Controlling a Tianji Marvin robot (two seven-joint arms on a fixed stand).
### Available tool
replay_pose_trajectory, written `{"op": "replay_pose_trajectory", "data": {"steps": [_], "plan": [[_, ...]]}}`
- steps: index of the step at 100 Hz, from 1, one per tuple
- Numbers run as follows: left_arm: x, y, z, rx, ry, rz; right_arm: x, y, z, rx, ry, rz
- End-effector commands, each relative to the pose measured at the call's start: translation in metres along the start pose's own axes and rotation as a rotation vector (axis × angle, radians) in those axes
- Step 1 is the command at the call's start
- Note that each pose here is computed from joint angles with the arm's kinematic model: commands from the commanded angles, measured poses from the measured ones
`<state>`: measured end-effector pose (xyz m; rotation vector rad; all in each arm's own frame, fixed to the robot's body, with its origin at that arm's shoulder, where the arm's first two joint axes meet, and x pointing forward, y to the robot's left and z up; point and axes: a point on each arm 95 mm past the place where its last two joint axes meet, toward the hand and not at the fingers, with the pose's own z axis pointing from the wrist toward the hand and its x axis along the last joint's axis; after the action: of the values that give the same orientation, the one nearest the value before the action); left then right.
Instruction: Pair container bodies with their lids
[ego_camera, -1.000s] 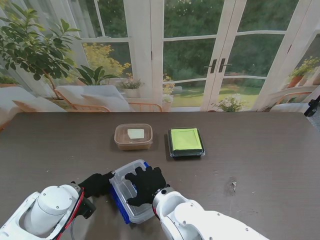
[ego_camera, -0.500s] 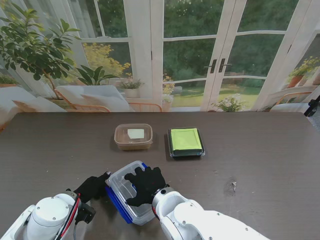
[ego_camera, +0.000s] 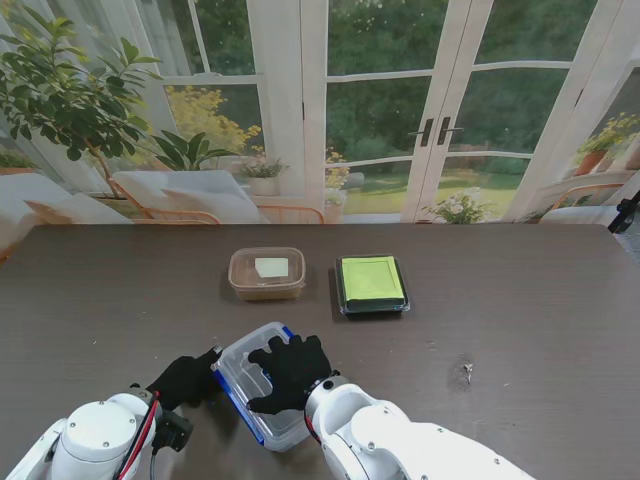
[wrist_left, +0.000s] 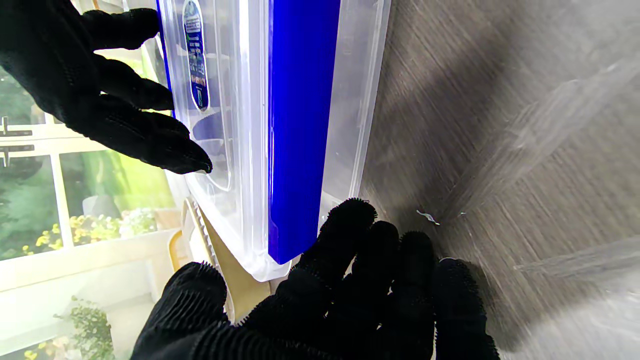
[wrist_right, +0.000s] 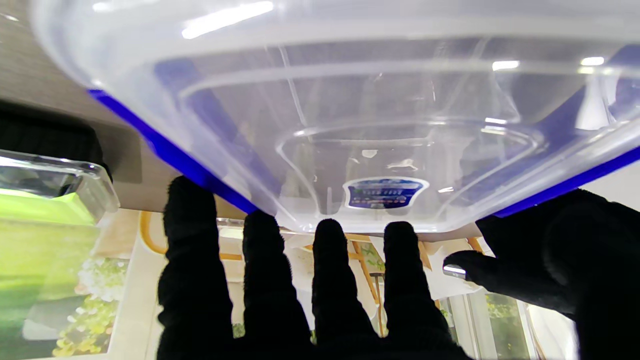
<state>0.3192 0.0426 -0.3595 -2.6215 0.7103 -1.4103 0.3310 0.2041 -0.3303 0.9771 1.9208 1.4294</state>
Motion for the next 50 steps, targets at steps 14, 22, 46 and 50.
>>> {"op": "replay_pose_trajectory", "data": {"steps": [14, 22, 46, 50], "plan": [[-0.007, 0.007, -0.001, -0.03, -0.015, -0.005, 0.015, -0.023, -0.01, 0.08, 0.036, 0.037], [-0.007, 0.007, 0.0, -0.032, -0.01, -0.013, 0.018, -0.024, -0.012, 0.074, 0.039, 0.038], [-0.006, 0.005, -0.003, -0.029, 0.0, -0.026, 0.027, -0.029, -0.02, 0.048, 0.046, 0.018], [-0.006, 0.005, -0.004, -0.027, -0.001, -0.028, 0.028, -0.029, -0.021, 0.045, 0.05, 0.015]]}}
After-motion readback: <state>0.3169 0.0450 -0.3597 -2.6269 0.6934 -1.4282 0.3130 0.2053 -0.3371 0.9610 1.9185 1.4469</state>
